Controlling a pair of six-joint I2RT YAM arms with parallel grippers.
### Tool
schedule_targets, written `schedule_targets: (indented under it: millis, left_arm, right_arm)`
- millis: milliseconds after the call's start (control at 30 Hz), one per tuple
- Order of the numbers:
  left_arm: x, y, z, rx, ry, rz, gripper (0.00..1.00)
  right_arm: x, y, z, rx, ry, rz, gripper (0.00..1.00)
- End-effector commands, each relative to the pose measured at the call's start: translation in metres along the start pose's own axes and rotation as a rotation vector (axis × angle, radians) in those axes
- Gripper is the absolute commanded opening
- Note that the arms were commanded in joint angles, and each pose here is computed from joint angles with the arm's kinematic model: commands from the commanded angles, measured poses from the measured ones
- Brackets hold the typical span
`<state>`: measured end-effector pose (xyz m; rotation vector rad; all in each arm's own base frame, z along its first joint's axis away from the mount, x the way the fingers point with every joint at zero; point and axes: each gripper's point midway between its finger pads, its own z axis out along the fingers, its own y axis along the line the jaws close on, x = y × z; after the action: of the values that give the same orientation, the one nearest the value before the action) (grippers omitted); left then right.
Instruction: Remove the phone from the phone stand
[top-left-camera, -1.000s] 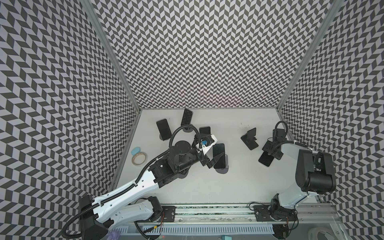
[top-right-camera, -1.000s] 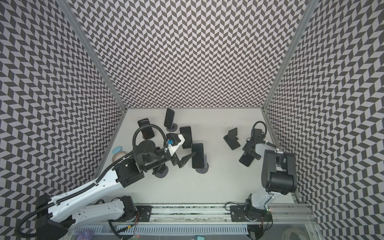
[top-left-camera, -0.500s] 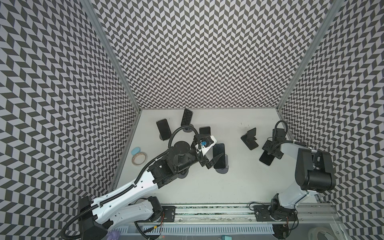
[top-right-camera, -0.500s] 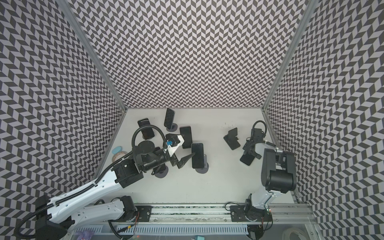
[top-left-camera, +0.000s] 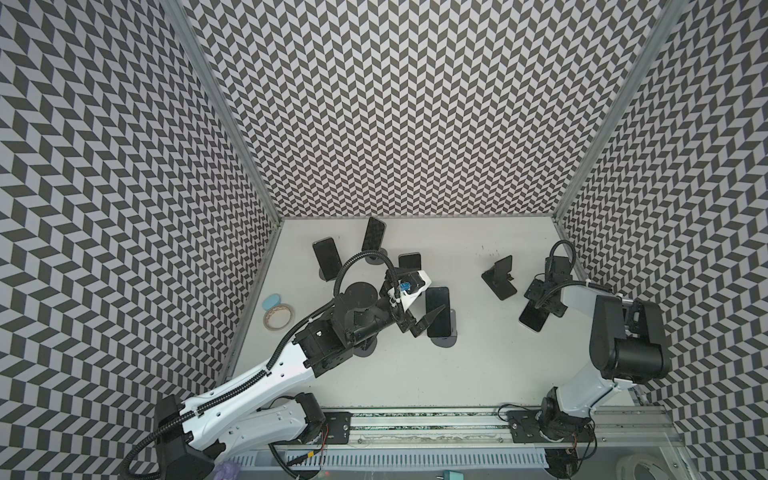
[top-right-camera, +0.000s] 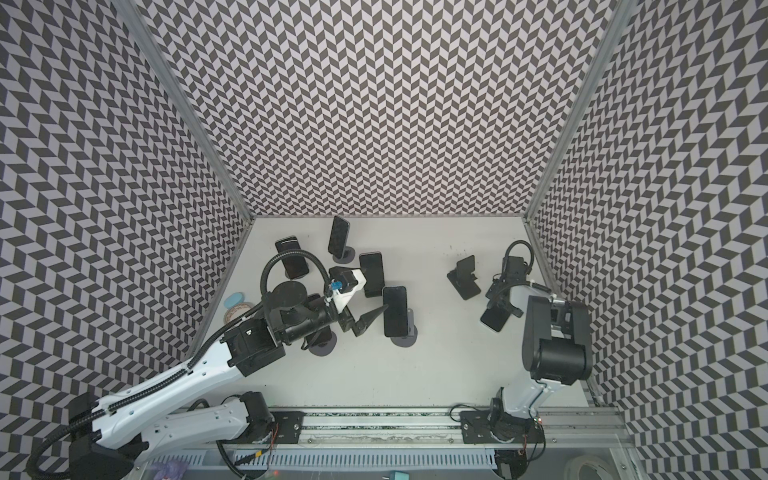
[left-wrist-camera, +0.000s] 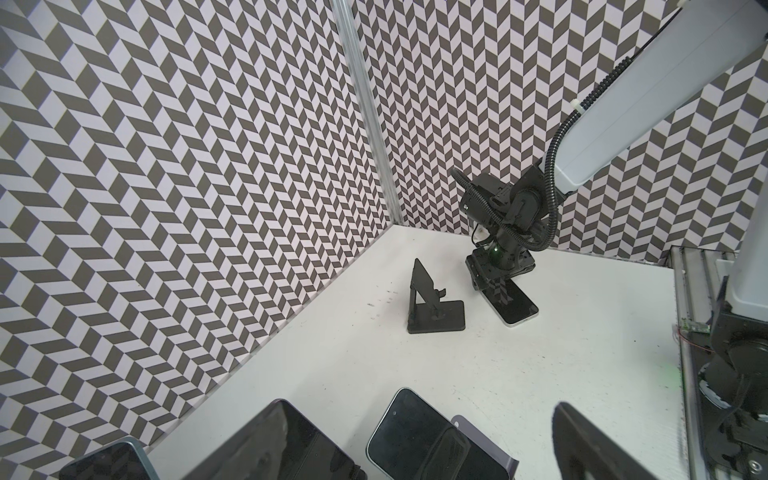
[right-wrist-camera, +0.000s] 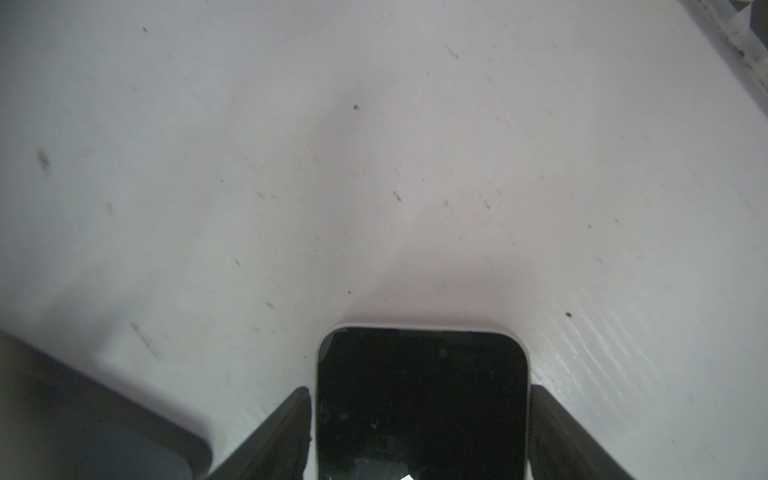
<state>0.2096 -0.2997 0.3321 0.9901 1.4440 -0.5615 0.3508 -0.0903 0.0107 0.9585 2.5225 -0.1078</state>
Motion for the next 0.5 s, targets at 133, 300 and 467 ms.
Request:
schedule_targets:
  millis: [133,300,467]
  left_arm:
    - [0.001,0.001,-0.002,0.001,0.004,0.01,1.0]
    - [-0.002,0.004,0.0,-0.009,0.004,0.002,1.0]
    - [-0.01,0.007,0.003,-0.016,-0.005,-0.006,1.0]
  right_arm:
    - [0.096,-0.025,0.019,0.041,0.351,0.016,0.81]
    - [0.083,-0.02,0.011,0.03,0.324,0.026,0.86]
    - [0.064,-0.013,-0.005,0.009,0.273,0.044,0.92]
